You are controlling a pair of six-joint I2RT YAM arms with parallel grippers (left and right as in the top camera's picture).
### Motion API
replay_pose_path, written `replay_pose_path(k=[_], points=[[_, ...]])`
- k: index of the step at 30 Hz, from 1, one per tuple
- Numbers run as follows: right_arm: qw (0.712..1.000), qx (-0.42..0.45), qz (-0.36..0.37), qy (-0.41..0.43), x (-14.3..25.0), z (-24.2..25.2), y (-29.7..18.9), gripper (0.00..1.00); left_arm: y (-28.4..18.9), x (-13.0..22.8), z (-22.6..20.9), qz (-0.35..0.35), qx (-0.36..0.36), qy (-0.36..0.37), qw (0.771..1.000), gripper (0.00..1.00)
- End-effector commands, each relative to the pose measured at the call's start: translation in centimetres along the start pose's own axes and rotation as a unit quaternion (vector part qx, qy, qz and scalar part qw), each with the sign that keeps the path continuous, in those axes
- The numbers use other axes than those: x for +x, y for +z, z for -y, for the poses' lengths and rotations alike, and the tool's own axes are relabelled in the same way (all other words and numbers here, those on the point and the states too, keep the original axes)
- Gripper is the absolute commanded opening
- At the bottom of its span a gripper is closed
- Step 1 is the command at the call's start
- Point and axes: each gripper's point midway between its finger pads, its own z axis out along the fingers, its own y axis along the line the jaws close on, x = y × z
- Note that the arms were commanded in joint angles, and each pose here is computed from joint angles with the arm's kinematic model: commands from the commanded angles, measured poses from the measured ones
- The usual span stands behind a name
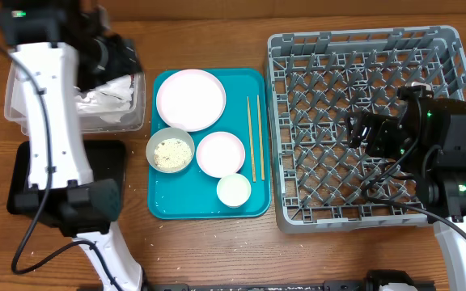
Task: Sort waste into correct bins and load items into the dishwasher
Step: 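Grasp the rim of the rice bowl with the left gripper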
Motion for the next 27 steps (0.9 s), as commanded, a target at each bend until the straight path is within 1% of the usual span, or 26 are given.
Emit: replay_pose_path(k=[1,3,5,8,11,14,17,24,27], points=[[1.0,-0.008,0.017,-0.007,-1.1,-0.7,-0.7,1.0,3.2,3.8,2.5,-0.076,-0.009,0.039,0.996,0.77],[1.0,-0.008,0.017,-0.007,-1.1,-0.7,-0.7,1.0,5.2,5.9,3.3,-0.116,-0.025,0.039,0.992,0.75],[1.0,-0.008,0.017,-0.008,-1.1,-0.7,-0.7,1.0,8.8,7.8,4.0,-0.143,-0.055,0.032,0.988,0.72],[1.0,-0.008,0.017,-0.008,-1.1,-0.7,-0.7,1.0,11.8,8.0,4.2,-0.135,-0.066,0.012,0.989,0.69],[1.0,-0.008,0.016,-0.01,-1.1,-0.7,-0.7,1.0,14.0,7.4,3.8,-0.112,-0.075,-0.015,0.991,0.63],[1.0,-0.008,0.016,-0.011,-1.1,-0.7,-0.7,1.0,16.5,7.1,3.4,-0.094,-0.076,-0.035,0.992,0.5],[1.0,-0.007,0.013,-0.01,-1.0,-0.7,-0.7,1.0,17.9,7.1,2.6,-0.083,-0.087,-0.046,0.992,0.48],[1.0,-0.005,0.005,-0.008,-0.6,-0.5,-0.7,1.0,20.4,8.1,1.8,-0.085,-0.087,-0.041,0.992,0.44],[1.0,-0.005,0.006,-0.008,-0.6,-0.5,-0.7,1.0,21.2,8.5,1.5,-0.086,-0.087,-0.04,0.992,0.39]])
